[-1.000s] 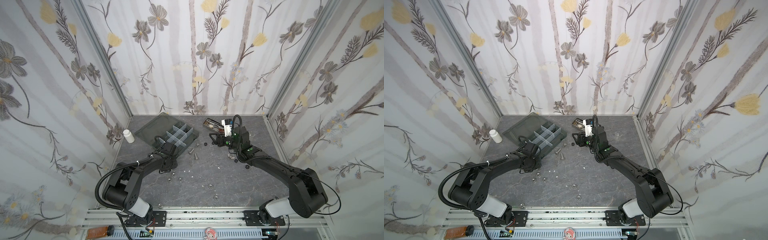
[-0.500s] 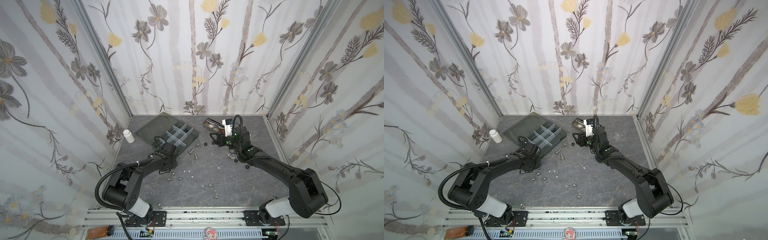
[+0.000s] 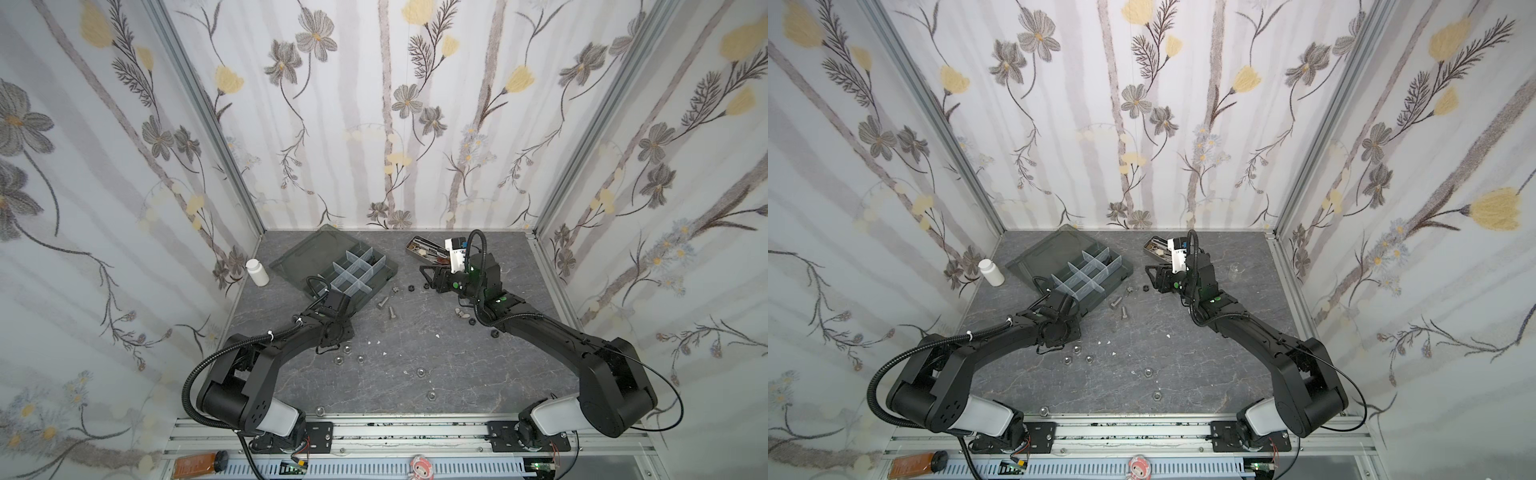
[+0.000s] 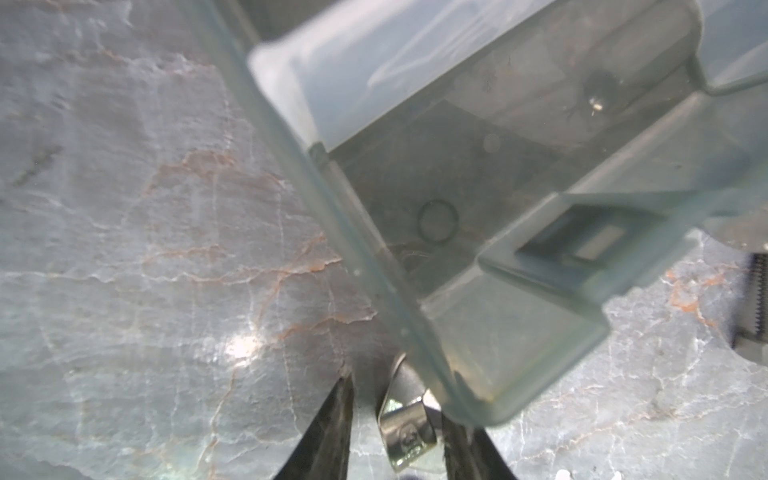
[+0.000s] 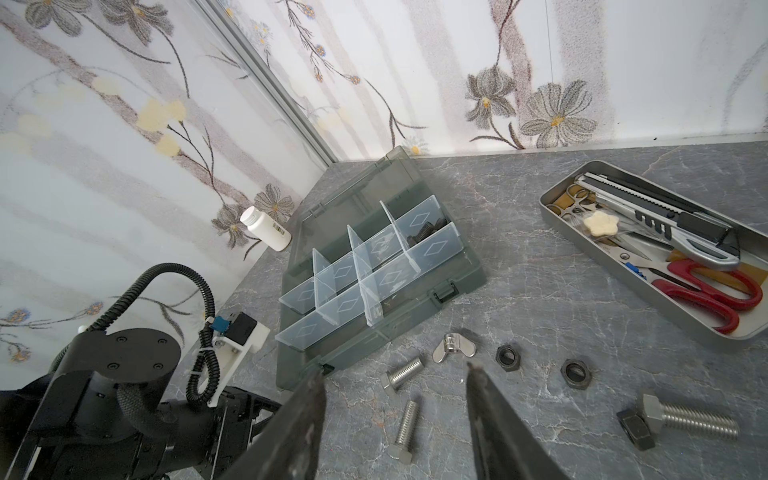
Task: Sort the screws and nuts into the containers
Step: 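Lower the left gripper onto a silver wing nut beside the organizer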
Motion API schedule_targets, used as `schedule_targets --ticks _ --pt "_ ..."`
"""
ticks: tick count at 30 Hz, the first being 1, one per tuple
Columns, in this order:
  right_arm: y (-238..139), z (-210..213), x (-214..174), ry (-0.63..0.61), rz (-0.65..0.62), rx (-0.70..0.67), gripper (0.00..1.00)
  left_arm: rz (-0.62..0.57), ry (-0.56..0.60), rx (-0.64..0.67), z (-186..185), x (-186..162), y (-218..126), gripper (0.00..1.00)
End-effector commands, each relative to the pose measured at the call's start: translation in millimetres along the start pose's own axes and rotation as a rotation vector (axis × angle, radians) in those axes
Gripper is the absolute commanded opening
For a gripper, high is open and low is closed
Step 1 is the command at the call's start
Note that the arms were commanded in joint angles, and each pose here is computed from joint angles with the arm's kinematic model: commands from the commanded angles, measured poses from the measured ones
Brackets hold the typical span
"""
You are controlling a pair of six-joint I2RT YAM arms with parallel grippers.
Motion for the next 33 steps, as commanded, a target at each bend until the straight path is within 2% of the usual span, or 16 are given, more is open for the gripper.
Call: schedule_targets --ticks 1,19,33 --pt "-3.8 5.1 8.6 -0.018 -0.043 0.018 0.55 0.083 -0.01 0.052 10.5 -16.8 0.7 0.38" --pt "-6.2 4.0 11.8 -0.018 -0.06 0.015 0.55 0.119 0.034 0.095 3.8 -8.1 6.8 0.3" --pt "-6.2 1.7 10.7 -0.015 -0.063 0.012 0.55 0.11 0.047 0.073 -0.5 -8.1 -1.4 0.12"
Point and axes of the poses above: each gripper's point midway between its finger pads, its own y axis out along the fingers, its own z axis along the line the jaws close on, x = y × z, the point moved 6 cm from there along -y, back along the fingers, and after that the axes turned 2 degrees about y, right-handed, at the moved point
